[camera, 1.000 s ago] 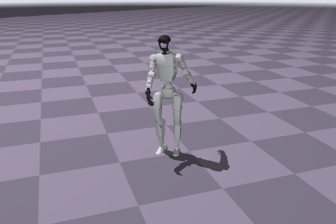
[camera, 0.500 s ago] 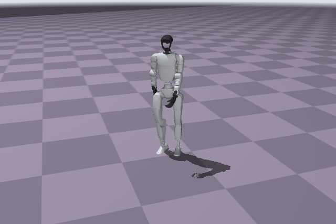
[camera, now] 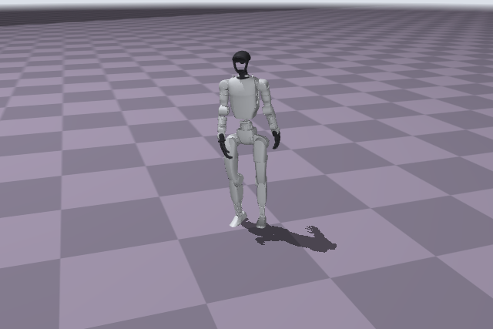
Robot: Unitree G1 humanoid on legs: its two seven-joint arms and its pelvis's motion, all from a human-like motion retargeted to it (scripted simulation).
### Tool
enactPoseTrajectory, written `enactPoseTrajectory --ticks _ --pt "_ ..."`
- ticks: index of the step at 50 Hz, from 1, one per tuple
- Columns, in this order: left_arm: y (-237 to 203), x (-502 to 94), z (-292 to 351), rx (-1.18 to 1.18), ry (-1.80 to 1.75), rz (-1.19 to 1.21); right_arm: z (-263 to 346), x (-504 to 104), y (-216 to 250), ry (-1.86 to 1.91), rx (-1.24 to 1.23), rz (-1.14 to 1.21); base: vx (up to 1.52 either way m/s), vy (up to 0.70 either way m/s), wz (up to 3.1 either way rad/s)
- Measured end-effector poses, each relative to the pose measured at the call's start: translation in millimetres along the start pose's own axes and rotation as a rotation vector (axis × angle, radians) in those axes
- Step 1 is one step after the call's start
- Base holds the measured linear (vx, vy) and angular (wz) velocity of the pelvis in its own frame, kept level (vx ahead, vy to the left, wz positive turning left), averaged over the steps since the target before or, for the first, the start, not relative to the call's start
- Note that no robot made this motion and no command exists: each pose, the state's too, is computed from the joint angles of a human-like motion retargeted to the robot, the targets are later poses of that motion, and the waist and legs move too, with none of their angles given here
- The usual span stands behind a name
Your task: In place motions
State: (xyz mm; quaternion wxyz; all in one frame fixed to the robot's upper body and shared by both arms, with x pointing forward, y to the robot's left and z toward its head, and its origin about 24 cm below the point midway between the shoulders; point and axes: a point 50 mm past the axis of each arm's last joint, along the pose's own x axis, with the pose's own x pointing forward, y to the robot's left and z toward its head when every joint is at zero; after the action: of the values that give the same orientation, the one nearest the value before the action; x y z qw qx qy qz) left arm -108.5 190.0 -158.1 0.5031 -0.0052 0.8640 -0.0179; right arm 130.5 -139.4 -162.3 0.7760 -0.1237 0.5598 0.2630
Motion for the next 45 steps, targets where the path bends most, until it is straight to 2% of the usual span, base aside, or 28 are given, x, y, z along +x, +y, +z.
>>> enactPoseTrajectory --ticks 3,7,10,13,18,23,28,31,34,38,42,45 --pt "-7.0 11.9 -75.3 -0.189 0.175 -0.053 80.8 -5.6 -9.1 -0.247 -0.148 -0.032 -0.02 -0.01 -0.17" --pt "-16.9 13.1 -132.8 -0.326 0.294 -0.047 152.0 -25.9 -13.0 -0.484 -0.265 -0.076 0.00 0.00 0.00" --pt "-17.4 12.4 -140.2 -0.366 0.316 -0.037 175.8 -38.0 -14.7 -0.578 -0.311 -0.105 0.00 0.00 0.00" --pt "-6.1 11.8 -112.3 -0.391 0.260 -0.041 168.3 -38.3 -15.5 -0.567 -0.330 -0.119 0.02 -0.03 0.28" --pt "14.6 -2.7 -3.3 -0.347 -0.022 -0.041 100.9 -18.8 -15.2 -0.396 -0.299 -0.129 0.01 -0.01 0.16" --pt "11.4 -56.8 128.2 -0.181 -0.382 -0.086 -39.8 -3.7 7.5 0.099 -0.120 -0.005 0.05 0.02 -0.01" --pt "-4.9 -151.6 238.7 0.158 -0.810 -0.070 -172.4 -50.2 39.0 0.612 0.229 0.097 0.00 0.00 0.00" --pt "-18.1 -224.1 284.2 0.298 -1.104 -0.014 -228.0 -88.6 56.8 0.792 0.469 0.062 -0.01 0.01 -0.17" --pt "-28.4 -279.7 304.9 0.334 -1.332 0.028 -262.5 -118.5 67.3 0.890 0.639 -0.040 -0.04 0.00 -0.31" --pt "-34.5 -315.4 310.9 0.329 -1.511 0.036 -284.1 -140.3 73.5 0.955 0.778 -0.187 -0.02 0.00 -0.23" --pt "-32.0 -300.4 305.5 0.333 -1.507 0.044 -283.5 -138.8 76.1 0.959 0.848 -0.261 0.00 0.00 0.00" --pt "-29.5 -253.6 292.6 0.344 -1.354 0.044 -268.7 -122.2 74.1 0.912 0.830 -0.242 0.00 0.00 0.00"
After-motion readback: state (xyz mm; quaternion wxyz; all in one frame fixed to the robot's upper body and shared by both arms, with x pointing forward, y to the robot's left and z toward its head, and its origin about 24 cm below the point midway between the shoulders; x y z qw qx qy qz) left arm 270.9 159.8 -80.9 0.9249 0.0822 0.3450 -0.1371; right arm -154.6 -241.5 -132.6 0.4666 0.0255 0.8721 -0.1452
